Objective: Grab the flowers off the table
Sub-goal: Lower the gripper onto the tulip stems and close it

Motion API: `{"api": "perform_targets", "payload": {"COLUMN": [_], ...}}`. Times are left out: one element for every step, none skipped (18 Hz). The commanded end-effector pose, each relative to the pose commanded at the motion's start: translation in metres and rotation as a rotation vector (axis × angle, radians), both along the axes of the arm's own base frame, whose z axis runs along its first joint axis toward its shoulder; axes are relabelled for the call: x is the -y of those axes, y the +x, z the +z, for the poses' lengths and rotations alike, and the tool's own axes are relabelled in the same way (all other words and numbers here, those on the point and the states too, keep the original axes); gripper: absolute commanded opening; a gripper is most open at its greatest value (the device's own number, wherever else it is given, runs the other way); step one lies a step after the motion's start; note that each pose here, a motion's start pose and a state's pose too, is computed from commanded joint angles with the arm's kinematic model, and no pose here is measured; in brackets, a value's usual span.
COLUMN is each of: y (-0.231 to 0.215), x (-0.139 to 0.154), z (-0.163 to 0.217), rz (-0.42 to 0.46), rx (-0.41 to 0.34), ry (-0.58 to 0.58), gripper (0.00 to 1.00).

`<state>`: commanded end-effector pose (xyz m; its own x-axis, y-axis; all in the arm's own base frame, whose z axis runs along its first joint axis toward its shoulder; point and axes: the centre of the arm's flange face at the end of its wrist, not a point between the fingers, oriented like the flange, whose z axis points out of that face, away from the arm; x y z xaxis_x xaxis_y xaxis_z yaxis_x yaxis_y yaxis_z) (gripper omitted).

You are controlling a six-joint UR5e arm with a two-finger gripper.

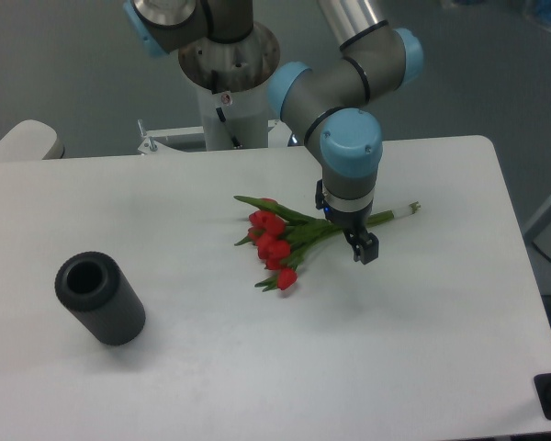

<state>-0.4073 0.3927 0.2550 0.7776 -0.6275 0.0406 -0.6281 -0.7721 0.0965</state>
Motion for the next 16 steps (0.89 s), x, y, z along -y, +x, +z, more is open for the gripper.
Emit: {"api": "perform_targets", "payload": {"y": [0.003, 0.008, 0.011, 0.012, 0.012, 0.015, 0.019, 0.022, 0.022, 0.023, 0.025, 0.027, 0.028, 0.029, 0.032, 0.034], "x": [0.001, 0.003, 0.007, 0.010, 0.011, 0.009, 0.009, 0.011, 0.011, 0.011, 0.012, 0.013, 0.012, 0.013, 0.015, 0.016], "z": [-0.006, -0.014, -0.021, -0.024, -0.023, -0.027, -0.033, -0.036, -0.037, -0.039, -0.043, -0.049, -0.051, -0.053, -0.057, -0.061], "rz": [0.000, -0.002, 0.003, 0.005, 0.011, 0.015, 0.015, 0.015, 0.013, 0.013, 0.014, 0.014, 0.013, 0.011, 0.010, 0.010], "rx": [0.010, 0.022, 0.037, 0.046, 0.044, 0.048, 0.058, 0.065, 0.070, 0.074, 0.081, 0.091, 0.087, 0.084, 0.090, 0.085], "ry": [-0.006, -0.016, -0.021, -0.022, -0.022, -0.027, -0.033, -0.037, -0.036, -0.036, -0.043, -0.048, -0.046, -0.044, -0.044, -0.041], "gripper": [1.00, 1.00, 1.00, 1.00, 1.00, 1.00, 1.00, 1.00, 1.00, 1.00, 1.00, 1.00, 1.00, 1.00, 1.00, 1.00]}}
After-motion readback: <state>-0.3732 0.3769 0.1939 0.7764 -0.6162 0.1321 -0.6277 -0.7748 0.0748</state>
